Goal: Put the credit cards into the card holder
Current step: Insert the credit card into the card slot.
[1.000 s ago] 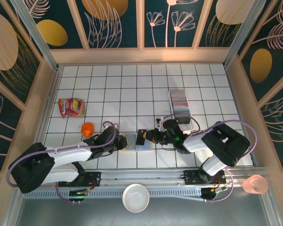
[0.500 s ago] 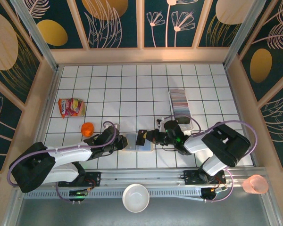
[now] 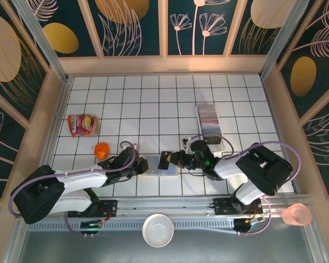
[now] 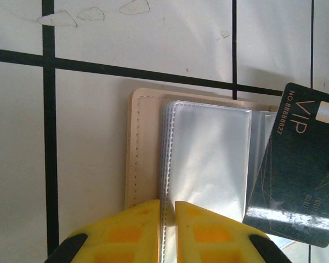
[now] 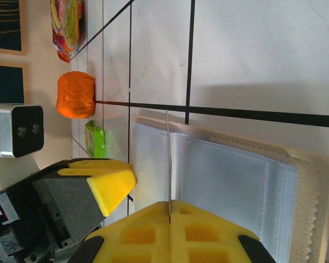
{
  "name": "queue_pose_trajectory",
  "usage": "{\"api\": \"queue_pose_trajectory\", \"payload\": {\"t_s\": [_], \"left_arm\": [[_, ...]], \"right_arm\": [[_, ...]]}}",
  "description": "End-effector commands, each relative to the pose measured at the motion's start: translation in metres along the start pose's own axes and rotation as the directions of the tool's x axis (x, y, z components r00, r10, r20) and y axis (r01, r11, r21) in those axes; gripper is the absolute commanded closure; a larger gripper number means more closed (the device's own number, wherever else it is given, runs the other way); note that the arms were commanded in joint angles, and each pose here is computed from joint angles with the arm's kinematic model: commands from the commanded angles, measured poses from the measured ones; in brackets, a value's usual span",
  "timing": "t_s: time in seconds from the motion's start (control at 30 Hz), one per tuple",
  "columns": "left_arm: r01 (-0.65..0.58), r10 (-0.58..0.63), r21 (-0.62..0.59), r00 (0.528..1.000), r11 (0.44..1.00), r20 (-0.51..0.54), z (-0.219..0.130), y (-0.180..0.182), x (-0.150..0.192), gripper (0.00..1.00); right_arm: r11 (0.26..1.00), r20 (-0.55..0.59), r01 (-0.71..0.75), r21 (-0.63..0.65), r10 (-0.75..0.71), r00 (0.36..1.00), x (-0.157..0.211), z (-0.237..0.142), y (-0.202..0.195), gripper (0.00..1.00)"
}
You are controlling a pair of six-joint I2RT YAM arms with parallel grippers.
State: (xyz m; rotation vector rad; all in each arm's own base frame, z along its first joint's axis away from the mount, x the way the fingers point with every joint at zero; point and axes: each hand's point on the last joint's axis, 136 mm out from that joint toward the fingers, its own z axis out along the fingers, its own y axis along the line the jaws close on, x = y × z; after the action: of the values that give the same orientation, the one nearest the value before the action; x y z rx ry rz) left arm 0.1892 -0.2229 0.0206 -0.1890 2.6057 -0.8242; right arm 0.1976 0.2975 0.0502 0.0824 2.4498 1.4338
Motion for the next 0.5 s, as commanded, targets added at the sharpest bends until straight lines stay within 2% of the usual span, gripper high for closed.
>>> {"api": "queue_pose_trajectory", "payload": {"t_s": [0.0,0.47], "left_arm": [[-0.009,0.005,-0.075,0.999,0.997,-0.054,0.002,0.023,0.016,0.87],[-0.010,0.005,-0.080,0.998,0.997,-0.057,0.003,0.024,0.017,0.87]], "right_arm": [[1.000,-0.003,0.004,-0.013,-0.004,1.000,0.003,0.003,-0.001,1.00],[1.000,-0.049,-0.009,-0.012,0.009,0.999,0.018,0.005,-0.007,1.00]]}}
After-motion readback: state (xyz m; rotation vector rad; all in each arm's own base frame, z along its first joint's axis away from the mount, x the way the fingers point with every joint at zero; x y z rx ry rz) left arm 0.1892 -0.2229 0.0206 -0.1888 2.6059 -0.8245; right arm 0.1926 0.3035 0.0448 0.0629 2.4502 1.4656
